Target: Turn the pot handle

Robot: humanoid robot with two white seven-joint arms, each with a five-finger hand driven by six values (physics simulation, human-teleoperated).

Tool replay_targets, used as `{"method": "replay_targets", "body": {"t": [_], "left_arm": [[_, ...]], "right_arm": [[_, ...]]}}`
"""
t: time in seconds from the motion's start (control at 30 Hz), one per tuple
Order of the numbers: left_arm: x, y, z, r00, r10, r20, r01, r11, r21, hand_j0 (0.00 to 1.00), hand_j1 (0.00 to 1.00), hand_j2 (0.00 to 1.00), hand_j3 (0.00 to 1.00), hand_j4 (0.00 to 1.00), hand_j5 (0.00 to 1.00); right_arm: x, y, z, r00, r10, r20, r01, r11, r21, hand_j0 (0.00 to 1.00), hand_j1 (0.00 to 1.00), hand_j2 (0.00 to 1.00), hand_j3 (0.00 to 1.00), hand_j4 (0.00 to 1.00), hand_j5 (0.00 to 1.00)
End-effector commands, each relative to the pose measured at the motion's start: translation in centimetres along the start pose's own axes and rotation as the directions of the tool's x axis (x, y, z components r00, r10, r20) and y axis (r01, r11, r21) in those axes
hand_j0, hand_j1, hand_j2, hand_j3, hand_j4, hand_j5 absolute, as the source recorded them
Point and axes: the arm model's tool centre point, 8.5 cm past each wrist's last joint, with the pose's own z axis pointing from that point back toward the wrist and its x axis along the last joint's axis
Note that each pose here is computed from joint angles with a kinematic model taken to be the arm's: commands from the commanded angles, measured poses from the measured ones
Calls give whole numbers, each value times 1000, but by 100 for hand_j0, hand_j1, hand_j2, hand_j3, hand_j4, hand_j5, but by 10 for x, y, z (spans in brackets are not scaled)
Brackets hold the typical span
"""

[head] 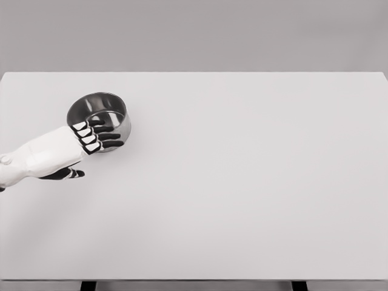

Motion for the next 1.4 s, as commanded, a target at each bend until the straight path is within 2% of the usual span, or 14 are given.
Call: {"method": "replay_targets", "body": {"t": [0.0, 0.47, 0.9, 1.37], "left_arm": [[0, 0, -1, 1000, 6, 1, -6, 1000, 7, 100, 100, 100, 100, 100, 100], [0, -7, 0, 1000, -25, -5, 25, 999, -22, 100, 100, 100, 100, 100, 100], [-10, 1, 6, 998, -48, -42, 47, 999, -21, 100, 100, 100, 100, 100, 100], [-19, 1, 13, 996, -51, -78, 48, 998, -31, 100, 100, 100, 100, 100, 100]], "right_arm": [[0, 0, 0, 1000, 0, 0, 0, 1000, 0, 100, 100, 100, 100, 100, 100], [0, 0, 0, 1000, 0, 0, 0, 1000, 0, 100, 100, 100, 100, 100, 100], [0, 0, 0, 1000, 0, 0, 0, 1000, 0, 100, 100, 100, 100, 100, 100], [0, 0, 0, 1000, -1, 1, 1, 1000, 0, 100, 100, 100, 100, 100, 100]]}}
